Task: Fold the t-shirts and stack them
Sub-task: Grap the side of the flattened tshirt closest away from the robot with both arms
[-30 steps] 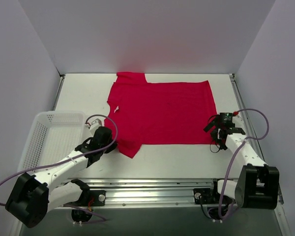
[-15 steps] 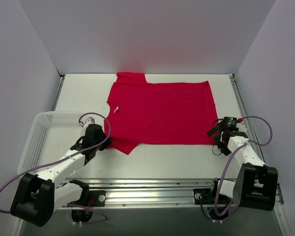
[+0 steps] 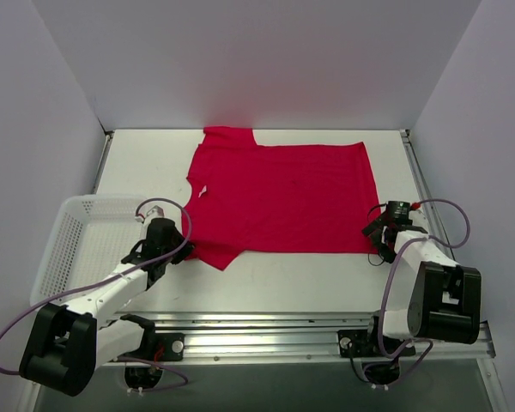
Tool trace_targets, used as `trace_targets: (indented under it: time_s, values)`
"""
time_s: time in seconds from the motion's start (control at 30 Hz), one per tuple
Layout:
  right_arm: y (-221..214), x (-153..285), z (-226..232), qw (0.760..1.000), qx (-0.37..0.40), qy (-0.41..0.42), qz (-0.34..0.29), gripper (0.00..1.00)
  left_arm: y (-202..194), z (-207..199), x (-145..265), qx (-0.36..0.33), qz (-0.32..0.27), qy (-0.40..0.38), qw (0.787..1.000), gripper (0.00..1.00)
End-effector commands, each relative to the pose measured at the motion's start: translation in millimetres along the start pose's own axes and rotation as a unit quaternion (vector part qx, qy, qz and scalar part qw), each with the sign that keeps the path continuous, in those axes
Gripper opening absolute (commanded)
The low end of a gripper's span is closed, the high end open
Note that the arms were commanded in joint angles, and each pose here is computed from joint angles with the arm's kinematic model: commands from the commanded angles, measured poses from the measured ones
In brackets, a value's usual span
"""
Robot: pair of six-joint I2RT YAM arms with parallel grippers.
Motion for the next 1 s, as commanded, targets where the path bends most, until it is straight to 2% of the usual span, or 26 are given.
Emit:
trace_targets:
  time_s: [0.0,0.03,0.1,0.13,0.2,0.23,0.4,0.43,0.77,0.97]
  values:
    - [-10.8,-6.3,-10.0,1.000,0.002,-0.020,0.022,0.66,6.0,-3.8,-2.2,-0.004,-0.012,-0.013,1.000,0.02]
    - [-9.1,-5.6,-9.9,1.000,0.001,-0.020,0.019,0.58,5.5,-3.0,-2.6,-0.005,-0.011,-0.011,1.000,0.02]
    - [-6.0,-4.8,-10.2,1.000,-0.001,-0.019,0.014,0.50,6.2,-3.4,-2.8,-0.004,-0.012,-0.011,1.000,0.02]
    - [-4.6,-3.9,-10.1,1.000,-0.001,-0.019,0.012,0.42,6.2,-2.6,-3.0,-0.004,-0.012,-0.010,1.000,0.02]
    - [-3.2,-3.7,-10.6,1.000,-0.002,-0.019,0.010,0.33,6.9,-3.0,-3.0,-0.003,-0.013,-0.011,1.000,0.02]
    - [-3.2,-3.7,-11.1,1.000,-0.002,-0.019,0.010,0.25,6.5,-2.3,-3.0,-0.005,-0.012,-0.010,1.000,0.02]
    - [0.2,-2.5,-12.0,1.000,-0.005,-0.019,0.005,0.08,9.1,-3.7,-1.8,-0.003,-0.018,-0.013,1.000,0.02]
    - [1.9,-1.5,-11.7,1.000,-0.006,-0.020,0.002,0.00,9.1,-3.7,-1.4,-0.003,-0.017,-0.012,1.000,0.02]
    - [20.4,19.8,-15.8,0.998,-0.023,-0.018,-0.047,0.00,27.8,-12.4,21.9,-0.012,-0.040,0.007,0.999,0.02]
    - [31.1,32.1,-14.8,0.997,-0.039,0.006,-0.065,0.00,48.4,-30.9,44.1,-0.011,-0.068,-0.010,0.998,0.02]
Point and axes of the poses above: each gripper's point midway between its finger pads, its own x axis back along the fingers, its own z axis along the line the jaws close on, y = z × x, the point moved 5 cm from there along x, back along the fingers, and after that the axes turned 4 degrees about x, right-handed, at the moved point
